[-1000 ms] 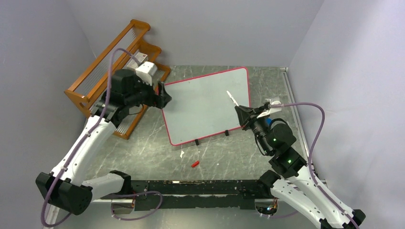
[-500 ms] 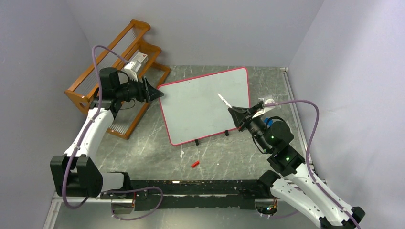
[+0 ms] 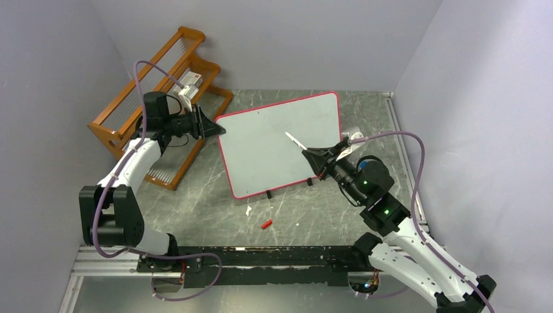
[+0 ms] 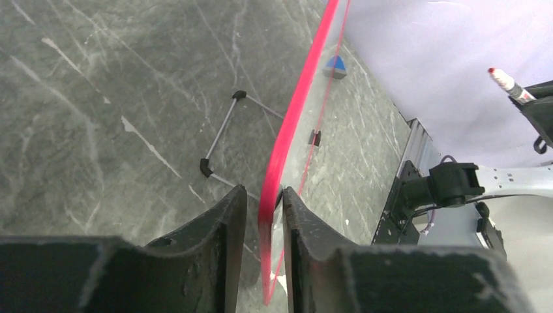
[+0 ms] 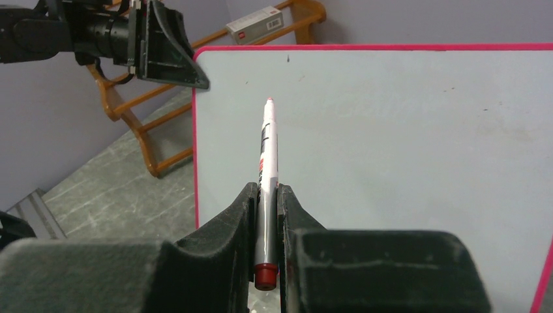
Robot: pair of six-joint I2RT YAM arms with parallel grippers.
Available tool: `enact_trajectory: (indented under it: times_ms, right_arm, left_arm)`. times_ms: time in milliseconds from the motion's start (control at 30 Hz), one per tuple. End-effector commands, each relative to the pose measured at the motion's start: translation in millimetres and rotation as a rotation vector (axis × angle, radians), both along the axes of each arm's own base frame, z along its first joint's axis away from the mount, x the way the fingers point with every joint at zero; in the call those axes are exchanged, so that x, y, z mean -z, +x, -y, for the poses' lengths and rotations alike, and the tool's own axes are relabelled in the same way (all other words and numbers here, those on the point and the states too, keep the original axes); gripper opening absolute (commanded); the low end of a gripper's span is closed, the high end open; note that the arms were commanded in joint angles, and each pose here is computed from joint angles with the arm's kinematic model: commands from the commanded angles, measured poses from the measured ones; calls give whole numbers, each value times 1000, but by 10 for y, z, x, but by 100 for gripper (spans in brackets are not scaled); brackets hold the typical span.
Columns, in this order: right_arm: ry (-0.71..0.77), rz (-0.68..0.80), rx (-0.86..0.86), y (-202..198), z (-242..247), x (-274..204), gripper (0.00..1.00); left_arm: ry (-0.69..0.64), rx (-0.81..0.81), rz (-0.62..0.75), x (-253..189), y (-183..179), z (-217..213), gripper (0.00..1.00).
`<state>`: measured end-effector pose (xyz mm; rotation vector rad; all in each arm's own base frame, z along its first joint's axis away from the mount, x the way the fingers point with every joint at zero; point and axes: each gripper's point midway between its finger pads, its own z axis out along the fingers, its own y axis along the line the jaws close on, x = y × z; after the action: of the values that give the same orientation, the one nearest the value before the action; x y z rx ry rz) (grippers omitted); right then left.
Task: Write a sentence on the whiteboard
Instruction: Hold the whiteboard at the center of the board.
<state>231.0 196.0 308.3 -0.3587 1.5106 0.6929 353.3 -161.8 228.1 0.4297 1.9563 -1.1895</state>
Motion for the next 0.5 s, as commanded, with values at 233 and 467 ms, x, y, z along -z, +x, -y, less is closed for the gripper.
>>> enact_trajectory:
  times_ms: [233,467]
  right_arm:
    - [-3,35,-86,-20,-165,-167,0]
    - [-20,28,-124,-1,-265,-152,0]
  left_arm:
    - [-73,124,85,-18,-195,76,7]
    - [-72,147,98,61,-351,103,5]
